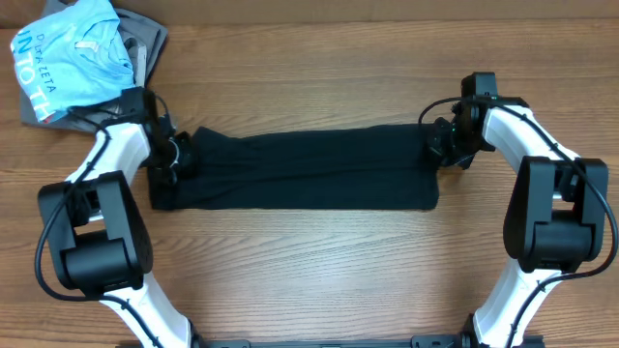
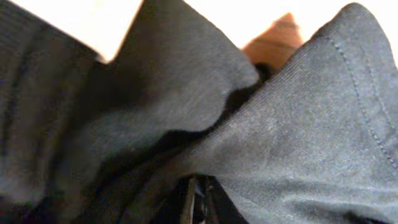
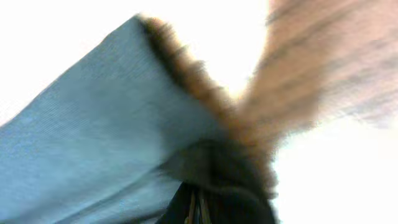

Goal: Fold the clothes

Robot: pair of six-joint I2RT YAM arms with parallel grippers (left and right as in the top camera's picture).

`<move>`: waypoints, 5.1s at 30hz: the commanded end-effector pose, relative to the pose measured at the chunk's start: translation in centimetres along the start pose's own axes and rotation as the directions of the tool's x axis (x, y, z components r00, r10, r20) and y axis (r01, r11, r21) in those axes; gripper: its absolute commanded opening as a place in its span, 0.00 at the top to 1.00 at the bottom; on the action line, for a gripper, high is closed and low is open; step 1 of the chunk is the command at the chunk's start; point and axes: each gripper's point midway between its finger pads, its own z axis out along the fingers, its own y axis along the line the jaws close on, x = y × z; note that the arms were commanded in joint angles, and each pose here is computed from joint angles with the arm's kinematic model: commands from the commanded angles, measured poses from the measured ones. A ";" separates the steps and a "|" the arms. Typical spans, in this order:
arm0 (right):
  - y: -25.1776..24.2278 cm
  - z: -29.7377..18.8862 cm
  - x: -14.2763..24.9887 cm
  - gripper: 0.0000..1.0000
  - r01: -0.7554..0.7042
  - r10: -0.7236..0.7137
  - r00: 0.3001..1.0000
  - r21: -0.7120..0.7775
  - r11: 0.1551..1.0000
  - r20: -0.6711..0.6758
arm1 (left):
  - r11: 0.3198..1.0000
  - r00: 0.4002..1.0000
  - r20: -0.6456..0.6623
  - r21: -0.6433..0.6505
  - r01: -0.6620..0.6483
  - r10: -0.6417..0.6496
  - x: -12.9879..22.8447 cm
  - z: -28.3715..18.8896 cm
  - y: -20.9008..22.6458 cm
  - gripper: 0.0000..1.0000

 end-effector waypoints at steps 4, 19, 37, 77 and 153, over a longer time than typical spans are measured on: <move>0.2 -5.4 -4.2 0.87 0.028 -0.036 0.995 0.084 0.996 0.092 | 0.984 0.998 0.057 -0.173 0.028 -0.018 -3.6 -2.8 3.5 0.81; -0.6 -4.7 0.8 0.08 0.165 -0.178 0.972 -0.092 0.982 -0.152 | 0.985 0.999 0.053 -0.172 0.018 -0.009 -5.4 -9.9 1.4 0.00; 2.3 1.3 8.7 0.07 0.127 -0.252 0.923 -0.386 0.914 -0.291 | 0.994 1.000 0.026 -0.106 0.017 -0.014 -4.9 -9.7 0.3 0.00; -4.7 0.1 2.3 0.16 -0.056 0.026 0.982 -0.156 0.986 -0.187 | 0.993 1.000 0.005 -0.112 0.019 -0.018 -4.3 -9.8 0.4 0.00; 13.5 -3.4 7.4 0.89 0.314 -0.314 0.949 0.001 0.949 -0.025 | 0.994 1.000 0.009 -0.111 0.018 -0.018 -4.4 -9.7 0.4 0.00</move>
